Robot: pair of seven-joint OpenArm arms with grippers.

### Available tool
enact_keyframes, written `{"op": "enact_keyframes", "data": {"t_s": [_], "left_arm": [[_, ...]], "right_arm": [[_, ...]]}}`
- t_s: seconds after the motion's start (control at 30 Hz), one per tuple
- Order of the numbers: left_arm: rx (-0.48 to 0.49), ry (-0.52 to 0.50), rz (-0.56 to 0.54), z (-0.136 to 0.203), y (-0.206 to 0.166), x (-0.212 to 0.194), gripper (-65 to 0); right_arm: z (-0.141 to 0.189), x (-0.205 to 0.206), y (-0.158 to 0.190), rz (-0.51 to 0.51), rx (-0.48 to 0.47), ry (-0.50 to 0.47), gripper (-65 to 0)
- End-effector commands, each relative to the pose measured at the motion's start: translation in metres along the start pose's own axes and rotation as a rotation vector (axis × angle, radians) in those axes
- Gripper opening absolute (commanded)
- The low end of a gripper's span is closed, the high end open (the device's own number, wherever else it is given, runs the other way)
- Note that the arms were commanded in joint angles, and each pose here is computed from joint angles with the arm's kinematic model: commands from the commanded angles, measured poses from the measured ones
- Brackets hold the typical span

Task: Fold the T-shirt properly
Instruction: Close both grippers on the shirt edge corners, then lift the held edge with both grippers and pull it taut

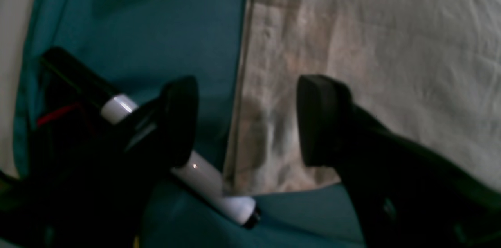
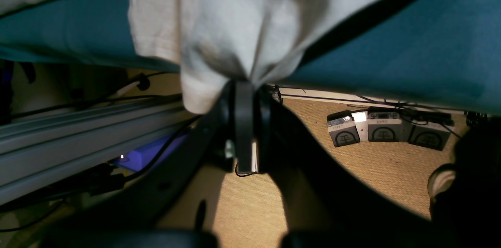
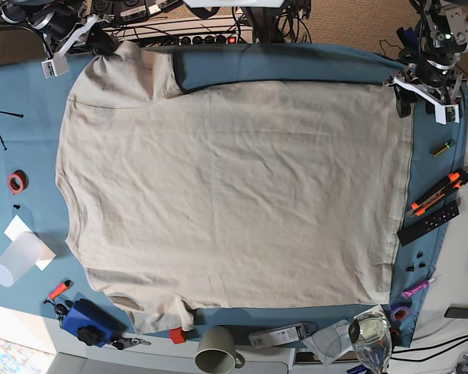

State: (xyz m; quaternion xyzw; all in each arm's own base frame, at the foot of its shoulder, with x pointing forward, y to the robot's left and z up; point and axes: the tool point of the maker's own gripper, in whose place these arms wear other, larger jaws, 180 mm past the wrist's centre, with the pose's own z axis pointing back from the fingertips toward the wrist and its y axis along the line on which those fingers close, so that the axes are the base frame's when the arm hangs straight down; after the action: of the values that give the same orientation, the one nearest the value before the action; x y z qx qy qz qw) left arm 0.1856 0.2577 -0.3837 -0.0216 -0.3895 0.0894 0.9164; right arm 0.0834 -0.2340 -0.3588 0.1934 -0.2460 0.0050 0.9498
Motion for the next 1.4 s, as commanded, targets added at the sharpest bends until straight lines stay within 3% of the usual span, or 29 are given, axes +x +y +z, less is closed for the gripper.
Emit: {"op": "enact_keyframes", "data": {"t_s": [0.0, 0.27, 0.43, 0.67, 0.87, 1.17, 1.37], "left_arm": [[-0.002, -0.011, -0.008, 0.003, 0.001, 0.006, -25.7], [0.021, 0.079, 0.045, -0.003, 0.008, -0.025, -25.8], [-0.087, 0.153, 0.111, -0.004, -0.011, -0.043, -27.3], [-0.161, 0.177, 0.171, -0.002, -0.027, -0.047, -49.8], [-0.182, 0.174, 0.194, -0.001, -0.031, -0.046, -64.4], [-0.159, 0.15, 0.114, 0.007, -0.031, -0.027, -65.0], [-0.122, 0.112, 0.076, 0.025, -0.021, -0.01, -65.0]], "right_arm": [[0.004, 0.006, 0.001, 0.013, 0.006, -0.021, -65.0], [0.004, 0.006, 0.001, 0.013, 0.006, -0.022, -65.0], [0.004, 0.007, 0.001, 0.013, 0.007, -0.024, -65.0], [0.004, 0.007, 0.002, 0.012, 0.008, -0.025, -65.0], [0.005, 0.013, 0.002, 0.013, 0.009, -0.059, -65.0], [0.008, 0.037, -0.003, 0.027, -0.01, -0.155, -65.0], [0.04, 0.054, -0.019, 0.05, -0.104, -0.219, -65.0]]}}
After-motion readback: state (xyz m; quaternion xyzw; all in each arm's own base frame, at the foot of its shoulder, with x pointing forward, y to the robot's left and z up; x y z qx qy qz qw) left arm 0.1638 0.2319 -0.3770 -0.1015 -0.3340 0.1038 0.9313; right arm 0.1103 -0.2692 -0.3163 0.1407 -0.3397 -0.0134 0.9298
